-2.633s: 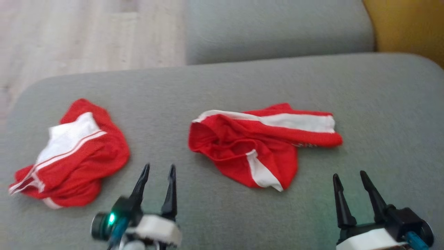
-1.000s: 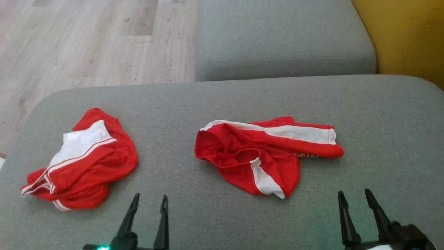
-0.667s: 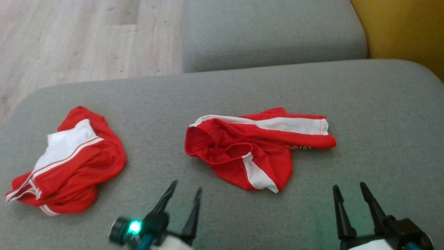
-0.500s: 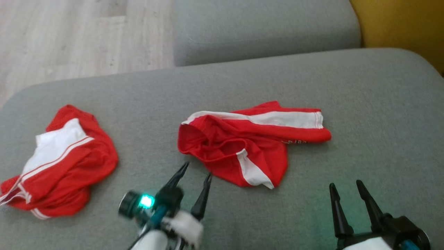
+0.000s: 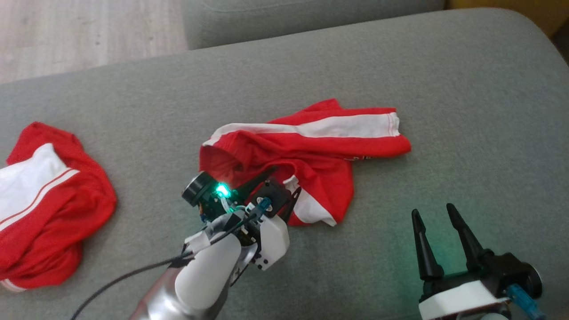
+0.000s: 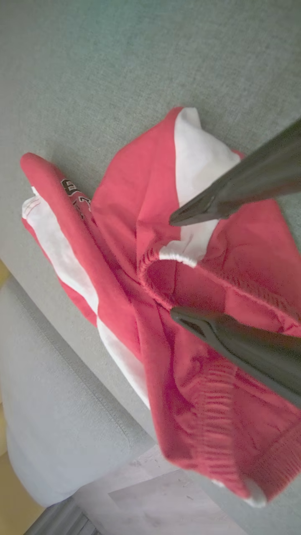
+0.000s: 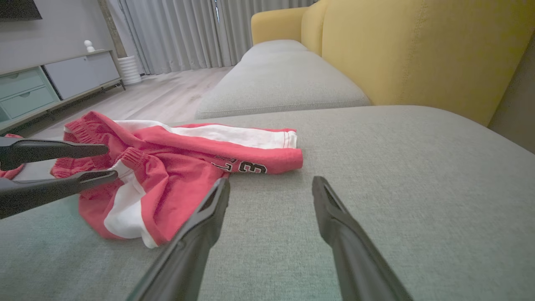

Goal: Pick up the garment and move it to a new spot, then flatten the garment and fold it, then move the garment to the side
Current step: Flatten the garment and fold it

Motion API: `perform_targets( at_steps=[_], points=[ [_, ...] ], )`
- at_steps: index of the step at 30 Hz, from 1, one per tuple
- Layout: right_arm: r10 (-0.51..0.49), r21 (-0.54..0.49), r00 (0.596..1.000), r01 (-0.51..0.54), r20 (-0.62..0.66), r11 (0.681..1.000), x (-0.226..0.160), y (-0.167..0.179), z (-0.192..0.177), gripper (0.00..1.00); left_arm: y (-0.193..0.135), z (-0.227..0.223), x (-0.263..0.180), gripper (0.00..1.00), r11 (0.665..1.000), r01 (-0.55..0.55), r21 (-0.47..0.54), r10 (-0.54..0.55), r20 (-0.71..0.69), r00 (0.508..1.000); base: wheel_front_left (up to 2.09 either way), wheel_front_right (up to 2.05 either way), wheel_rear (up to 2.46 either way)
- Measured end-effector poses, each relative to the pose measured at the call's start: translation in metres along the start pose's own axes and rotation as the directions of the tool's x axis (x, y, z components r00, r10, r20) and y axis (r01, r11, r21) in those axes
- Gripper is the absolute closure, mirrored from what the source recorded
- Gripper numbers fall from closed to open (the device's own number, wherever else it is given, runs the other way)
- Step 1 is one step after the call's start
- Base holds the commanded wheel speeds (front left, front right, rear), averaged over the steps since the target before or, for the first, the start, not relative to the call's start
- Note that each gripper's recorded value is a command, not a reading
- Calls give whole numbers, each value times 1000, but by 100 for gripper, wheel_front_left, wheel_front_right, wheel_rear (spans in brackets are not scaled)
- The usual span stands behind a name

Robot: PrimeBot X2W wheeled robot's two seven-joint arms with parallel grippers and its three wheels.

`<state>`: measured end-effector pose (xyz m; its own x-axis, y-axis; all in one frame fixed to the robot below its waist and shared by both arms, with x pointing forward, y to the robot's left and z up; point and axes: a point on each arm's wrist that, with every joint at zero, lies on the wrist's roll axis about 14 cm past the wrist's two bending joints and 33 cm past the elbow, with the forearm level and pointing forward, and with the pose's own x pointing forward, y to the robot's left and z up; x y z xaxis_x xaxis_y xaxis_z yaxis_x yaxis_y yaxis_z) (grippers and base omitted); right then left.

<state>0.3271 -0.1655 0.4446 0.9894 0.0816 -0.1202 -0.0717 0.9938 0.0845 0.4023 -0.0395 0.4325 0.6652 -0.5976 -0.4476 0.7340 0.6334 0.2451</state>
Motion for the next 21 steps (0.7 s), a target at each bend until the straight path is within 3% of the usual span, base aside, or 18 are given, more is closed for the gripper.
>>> perform_targets(
  at_steps=[4, 5, 6, 7, 8, 15, 21],
  points=[
    [-17, 2, 1000, 17, -16, 1000, -3, -4, -5, 0, -6, -7, 7, 0, 1000, 24, 8, -24, -40, 999, 0, 0, 0],
    [-20, 3, 1000, 20, -18, 1000, -4, -5, -5, 0, -7, -6, 8, 9, 1000, 26, 9, -26, -41, 999, 0, 0, 0],
    [-21, 3, 1000, 21, -18, 1000, -5, -5, -6, 0, -7, -7, 8, 25, 1000, 29, 12, -28, -47, 999, 0, 0, 0],
    [-22, 3, 1000, 22, -17, 1000, -6, -5, -5, 0, -8, -7, 8, 68, 999, 31, 17, -30, -49, 998, 0, 0, 0],
    [-24, 3, 1000, 24, -16, 1000, -7, -5, -5, 0, -9, -8, 8, 100, 999, 34, 21, -33, -60, 998, 0, 0, 0],
    [-36, 4, 999, 36, 1, 999, -13, -8, -1, 0, -20, -4, 6, 100, 996, 77, 52, -74, -63, 995, 0, 0, 0],
    [-51, 16, 999, 50, 20, 999, -21, -9, 4, 0, -40, 29, 5, 100, 987, 161, -27, -160, 57, 986, 0, 0, 0]
  ],
)
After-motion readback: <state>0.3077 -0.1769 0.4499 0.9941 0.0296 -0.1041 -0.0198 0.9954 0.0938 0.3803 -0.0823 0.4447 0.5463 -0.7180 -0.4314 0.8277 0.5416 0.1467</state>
